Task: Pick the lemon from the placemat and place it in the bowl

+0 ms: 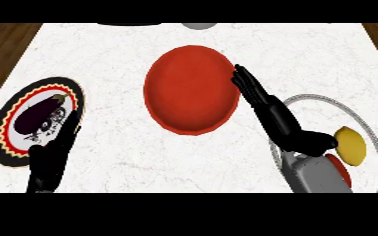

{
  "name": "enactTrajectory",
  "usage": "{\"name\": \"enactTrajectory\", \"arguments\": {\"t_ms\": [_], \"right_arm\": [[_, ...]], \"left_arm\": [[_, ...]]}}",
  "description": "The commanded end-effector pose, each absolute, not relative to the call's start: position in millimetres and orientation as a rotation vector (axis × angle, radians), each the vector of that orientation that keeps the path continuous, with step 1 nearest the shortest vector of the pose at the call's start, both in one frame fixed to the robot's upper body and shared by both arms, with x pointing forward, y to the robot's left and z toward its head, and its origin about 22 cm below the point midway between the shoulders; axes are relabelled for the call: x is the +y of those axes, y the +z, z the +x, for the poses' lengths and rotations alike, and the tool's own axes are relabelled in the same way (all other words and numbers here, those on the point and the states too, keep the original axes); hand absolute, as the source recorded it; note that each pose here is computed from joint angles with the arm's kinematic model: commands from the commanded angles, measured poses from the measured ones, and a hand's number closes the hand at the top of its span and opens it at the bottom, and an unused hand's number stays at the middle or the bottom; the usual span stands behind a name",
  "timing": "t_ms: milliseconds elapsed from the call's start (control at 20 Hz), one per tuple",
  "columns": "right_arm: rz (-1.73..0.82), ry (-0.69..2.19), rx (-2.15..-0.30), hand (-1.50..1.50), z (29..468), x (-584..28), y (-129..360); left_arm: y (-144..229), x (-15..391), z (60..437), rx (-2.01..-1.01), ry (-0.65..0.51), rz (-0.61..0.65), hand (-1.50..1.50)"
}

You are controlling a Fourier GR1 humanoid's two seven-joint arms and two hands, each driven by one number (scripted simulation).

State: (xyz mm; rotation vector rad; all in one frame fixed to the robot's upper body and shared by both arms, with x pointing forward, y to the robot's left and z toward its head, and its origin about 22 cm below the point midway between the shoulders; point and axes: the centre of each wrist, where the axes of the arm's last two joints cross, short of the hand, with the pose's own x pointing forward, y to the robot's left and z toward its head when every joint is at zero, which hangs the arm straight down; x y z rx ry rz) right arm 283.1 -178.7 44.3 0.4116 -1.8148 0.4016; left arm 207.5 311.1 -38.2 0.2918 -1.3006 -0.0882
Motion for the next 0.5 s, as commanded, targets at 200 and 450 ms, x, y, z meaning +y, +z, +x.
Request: {"name": "enactTrajectory", "arguments": {"t_ms": [200, 450], "right_arm": [[0.694, 0.315, -2.088, -1.5, 273, -204, 97], [-0.17, 0.042, -2.24, -1.5, 256, -273, 69]], "left_arm": [[52, 330, 263, -1.722, 0.012, 0.353, 0.0], [51, 331, 261, -1.739, 0.067, 0.316, 0.0]]}}
